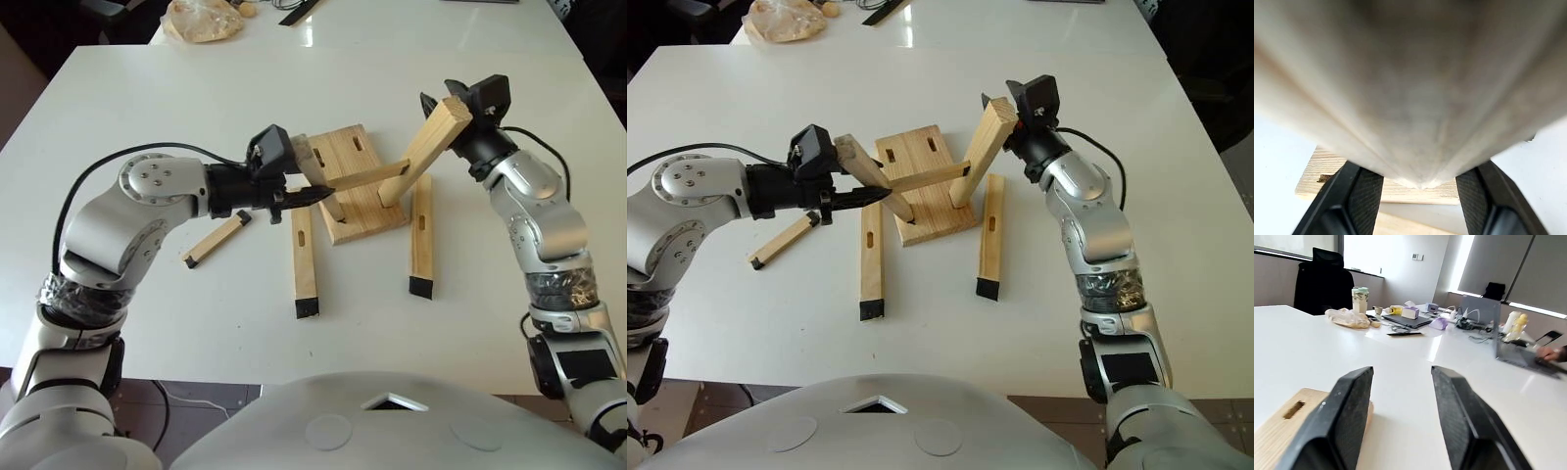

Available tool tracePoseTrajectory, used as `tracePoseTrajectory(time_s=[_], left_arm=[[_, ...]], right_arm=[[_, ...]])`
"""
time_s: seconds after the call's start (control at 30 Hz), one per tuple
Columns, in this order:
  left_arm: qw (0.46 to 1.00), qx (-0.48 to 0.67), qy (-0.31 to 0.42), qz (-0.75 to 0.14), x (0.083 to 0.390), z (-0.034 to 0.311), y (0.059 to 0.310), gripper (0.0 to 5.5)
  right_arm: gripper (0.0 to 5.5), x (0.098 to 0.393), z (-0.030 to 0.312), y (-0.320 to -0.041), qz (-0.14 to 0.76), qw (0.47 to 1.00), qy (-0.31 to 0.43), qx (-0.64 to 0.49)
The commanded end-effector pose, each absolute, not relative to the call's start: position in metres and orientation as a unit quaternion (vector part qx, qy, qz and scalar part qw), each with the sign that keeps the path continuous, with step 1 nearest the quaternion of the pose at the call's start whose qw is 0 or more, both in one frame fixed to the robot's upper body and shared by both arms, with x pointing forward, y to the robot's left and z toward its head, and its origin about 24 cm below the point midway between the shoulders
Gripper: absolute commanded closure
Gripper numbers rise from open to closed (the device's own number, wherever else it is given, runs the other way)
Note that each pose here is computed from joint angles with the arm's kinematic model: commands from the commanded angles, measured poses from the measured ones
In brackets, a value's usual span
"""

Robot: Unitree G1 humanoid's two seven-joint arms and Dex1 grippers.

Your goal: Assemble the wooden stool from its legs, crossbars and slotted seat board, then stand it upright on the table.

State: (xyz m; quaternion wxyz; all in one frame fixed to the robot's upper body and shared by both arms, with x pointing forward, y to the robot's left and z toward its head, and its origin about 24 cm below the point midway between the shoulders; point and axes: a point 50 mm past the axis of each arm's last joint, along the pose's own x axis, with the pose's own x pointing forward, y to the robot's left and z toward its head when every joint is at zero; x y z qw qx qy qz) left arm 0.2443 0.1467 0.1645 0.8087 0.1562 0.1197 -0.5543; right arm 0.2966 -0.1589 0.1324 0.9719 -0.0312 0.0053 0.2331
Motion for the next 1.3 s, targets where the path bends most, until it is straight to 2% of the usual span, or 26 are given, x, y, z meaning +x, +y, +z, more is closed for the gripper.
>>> tracePoseTrajectory(time_s=[0.03,0.17,0.27,0.43,0.53,0.6,0.63,0.67,0.7,0.77,0.8,0.83,0.87,0.93,1.1,1.27,1.3], left_arm=[[0.789,0.124,0.245,-0.55,0.233,0.115,0.134,3.46],[0.79,0.124,0.247,-0.547,0.234,0.113,0.137,3.46],[0.793,0.126,0.252,-0.541,0.233,0.113,0.142,3.46],[0.797,0.13,0.256,-0.531,0.236,0.115,0.149,3.46],[0.798,0.135,0.256,-0.528,0.237,0.118,0.152,3.46],[0.797,0.139,0.256,-0.528,0.239,0.119,0.153,3.46],[0.796,0.141,0.257,-0.529,0.24,0.119,0.153,3.46],[0.795,0.143,0.258,-0.531,0.241,0.12,0.153,3.46],[0.792,0.145,0.259,-0.534,0.241,0.12,0.151,3.46],[0.785,0.148,0.261,-0.542,0.241,0.119,0.148,3.46],[0.781,0.147,0.26,-0.548,0.241,0.12,0.145,3.46],[0.778,0.146,0.259,-0.553,0.24,0.121,0.143,3.46],[0.776,0.146,0.257,-0.557,0.24,0.122,0.14,3.46],[0.776,0.139,0.249,-0.562,0.241,0.126,0.137,3.46],[0.784,0.123,0.228,-0.564,0.243,0.134,0.137,3.46],[0.798,0.144,0.211,-0.546,0.251,0.136,0.146,3.46],[0.798,0.155,0.206,-0.545,0.251,0.136,0.148,3.08]], right_arm=[[3.33,0.236,0.198,-0.07,0.544,0.832,-0.052,0.094],[3.33,0.267,0.171,-0.107,0.406,0.914,-0.012,0.005],[3.33,0.29,0.149,-0.168,0.24,0.968,0.024,-0.065],[3.33,0.296,0.135,-0.272,0.005,0.993,0.048,-0.112],[3.33,0.291,0.132,-0.295,-0.05,0.989,0.05,-0.13],[3.33,0.291,0.128,-0.285,-0.044,0.989,0.055,-0.132],[3.33,0.291,0.126,-0.266,-0.008,0.992,0.052,-0.114],[3.33,0.29,0.125,-0.238,0.057,0.994,0.052,-0.075],[3.33,0.281,0.132,-0.191,0.175,0.983,0.044,0.015],[3.33,0.24,0.173,-0.106,0.411,0.894,0.002,0.181],[3.33,0.22,0.194,-0.085,0.489,0.844,-0.02,0.219],[3.33,0.209,0.21,-0.076,0.53,0.812,-0.036,0.242],[3.33,0.205,0.218,-0.074,0.545,0.796,-0.039,0.261],[3.33,0.21,0.219,-0.08,0.543,0.796,-0.027,0.266],[3.33,0.224,0.168,-0.1,0.475,0.862,0.065,0.162],[3.33,0.233,0.129,-0.125,0.411,0.904,0.111,0.05],[3.33,0.235,0.126,-0.129,0.405,0.907,0.113,0.039]])
